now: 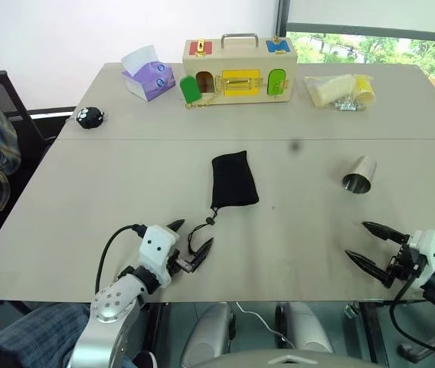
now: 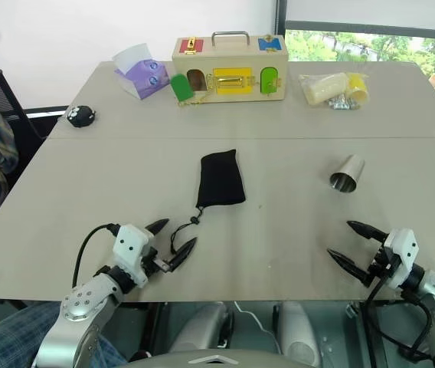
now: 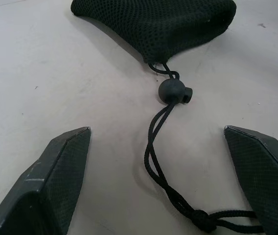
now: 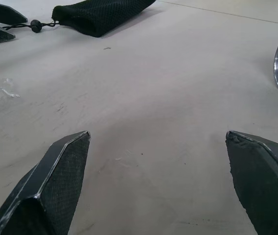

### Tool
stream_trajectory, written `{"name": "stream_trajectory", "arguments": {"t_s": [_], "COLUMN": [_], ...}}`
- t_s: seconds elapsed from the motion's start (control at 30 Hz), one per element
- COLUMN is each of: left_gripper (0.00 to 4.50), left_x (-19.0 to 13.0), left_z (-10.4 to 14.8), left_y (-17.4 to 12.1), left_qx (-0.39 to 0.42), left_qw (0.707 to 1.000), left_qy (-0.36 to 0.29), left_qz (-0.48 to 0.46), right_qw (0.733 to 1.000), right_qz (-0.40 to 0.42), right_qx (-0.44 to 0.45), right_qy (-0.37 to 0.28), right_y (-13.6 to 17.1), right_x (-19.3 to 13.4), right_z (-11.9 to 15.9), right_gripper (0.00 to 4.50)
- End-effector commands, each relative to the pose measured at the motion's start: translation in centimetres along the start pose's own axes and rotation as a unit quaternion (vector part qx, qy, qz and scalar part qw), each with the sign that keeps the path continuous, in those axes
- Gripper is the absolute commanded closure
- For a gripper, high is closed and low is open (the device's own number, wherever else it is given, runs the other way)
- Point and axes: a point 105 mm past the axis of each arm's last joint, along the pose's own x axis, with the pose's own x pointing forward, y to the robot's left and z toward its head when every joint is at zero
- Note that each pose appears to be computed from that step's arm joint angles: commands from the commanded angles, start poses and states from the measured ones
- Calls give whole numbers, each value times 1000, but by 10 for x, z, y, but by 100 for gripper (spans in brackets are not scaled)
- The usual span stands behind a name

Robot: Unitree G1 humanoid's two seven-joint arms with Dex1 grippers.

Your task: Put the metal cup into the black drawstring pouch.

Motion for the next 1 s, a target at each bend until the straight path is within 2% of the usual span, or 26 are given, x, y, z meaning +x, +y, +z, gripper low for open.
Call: {"name": "stream_trajectory", "arguments": {"t_s": [0.03,0.47,0.7,0.87,1.0], "left_gripper": [0,0,0,0,0], "left_x": [-2,-4,-2,13,38], "left_z": [13,12,14,28,39], "left_y": [-2,-2,0,-1,5], "left_qx": [8,2,26,83,106], "left_qw": [1000,999,999,994,991], "left_qy": [-24,-24,-22,-35,-48], "left_qz": [-9,-23,-32,-65,-61], "right_qw": [1000,1000,999,998,995], "right_qz": [-2,0,11,41,60], "right_qx": [-11,-5,-26,-22,-18], "right_qy": [-10,-14,-23,-51,-73], "right_y": [0,7,10,24,37], "right_x": [-1,0,8,21,34], "right_z": [9,8,14,25,33], "right_gripper": [1,1,1,1,1]}}
